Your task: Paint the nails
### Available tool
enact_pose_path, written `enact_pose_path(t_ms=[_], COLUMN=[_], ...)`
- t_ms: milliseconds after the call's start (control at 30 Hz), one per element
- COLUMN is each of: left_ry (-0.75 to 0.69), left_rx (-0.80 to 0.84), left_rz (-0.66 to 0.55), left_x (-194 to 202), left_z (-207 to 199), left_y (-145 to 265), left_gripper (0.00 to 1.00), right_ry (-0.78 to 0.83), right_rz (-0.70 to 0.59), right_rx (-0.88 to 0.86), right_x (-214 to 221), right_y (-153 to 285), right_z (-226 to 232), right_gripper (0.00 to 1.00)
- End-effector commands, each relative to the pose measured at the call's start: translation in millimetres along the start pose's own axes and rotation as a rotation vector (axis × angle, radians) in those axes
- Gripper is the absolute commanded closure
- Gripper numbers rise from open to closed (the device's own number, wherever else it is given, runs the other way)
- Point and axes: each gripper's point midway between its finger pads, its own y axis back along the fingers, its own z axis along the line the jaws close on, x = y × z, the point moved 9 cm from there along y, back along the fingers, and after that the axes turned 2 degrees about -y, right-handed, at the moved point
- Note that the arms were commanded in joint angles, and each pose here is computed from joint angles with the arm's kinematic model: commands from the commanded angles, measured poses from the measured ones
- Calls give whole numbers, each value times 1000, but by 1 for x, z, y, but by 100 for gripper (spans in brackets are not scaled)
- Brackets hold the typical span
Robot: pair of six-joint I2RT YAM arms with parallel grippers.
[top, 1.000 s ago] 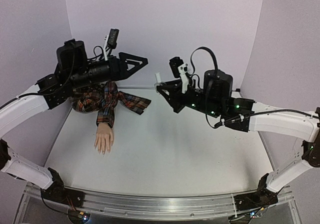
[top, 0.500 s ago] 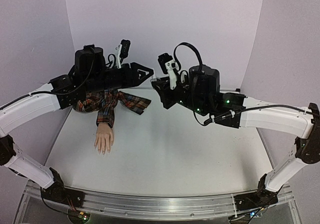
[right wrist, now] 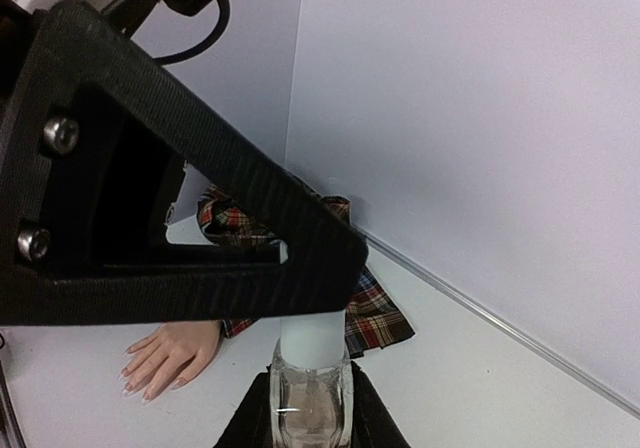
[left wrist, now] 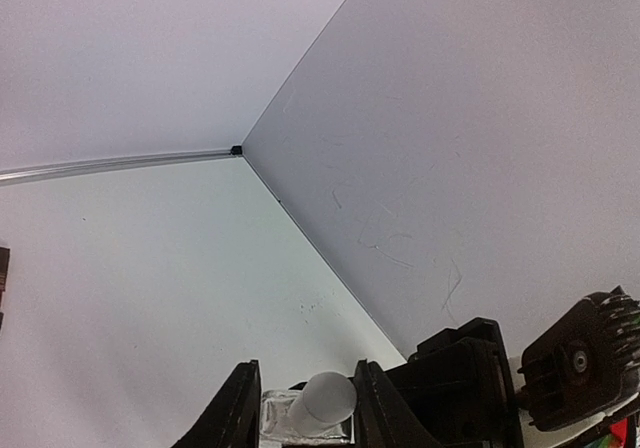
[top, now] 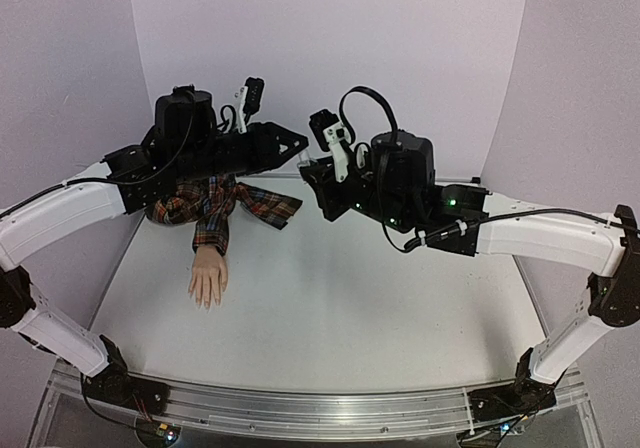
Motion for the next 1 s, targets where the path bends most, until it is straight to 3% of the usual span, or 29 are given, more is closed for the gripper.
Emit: enact_pose_path(t_ms=[0, 333, 467, 633, 800, 967], left_ry=[-10, -33, -101, -167, -207, -267], left_rx=[76, 133, 319, 668, 1076, 1179], left_rz=[-33, -1, 107, 315, 394, 426], left_x=[-13, -8, 5, 29, 39, 39], left_z=[-17, -20, -32, -48, -65, -71], left_y=[1, 2, 2, 8, 33, 51], left_gripper=[68, 91, 98, 100, 100, 100], right_ry=[-12, -10, -7, 18, -54, -78], right_rz=[-57, -65, -100, -207, -243, -224], right_rx=[13, -8, -117, -648, -1158, -1314], right_x=[-22, -26, -32, -47, -67, -74], right_y=[1, 1, 11, 47, 75, 82], right_z=[0, 3, 7, 20, 23, 26], right_gripper=[100, 100, 100, 100, 100, 100])
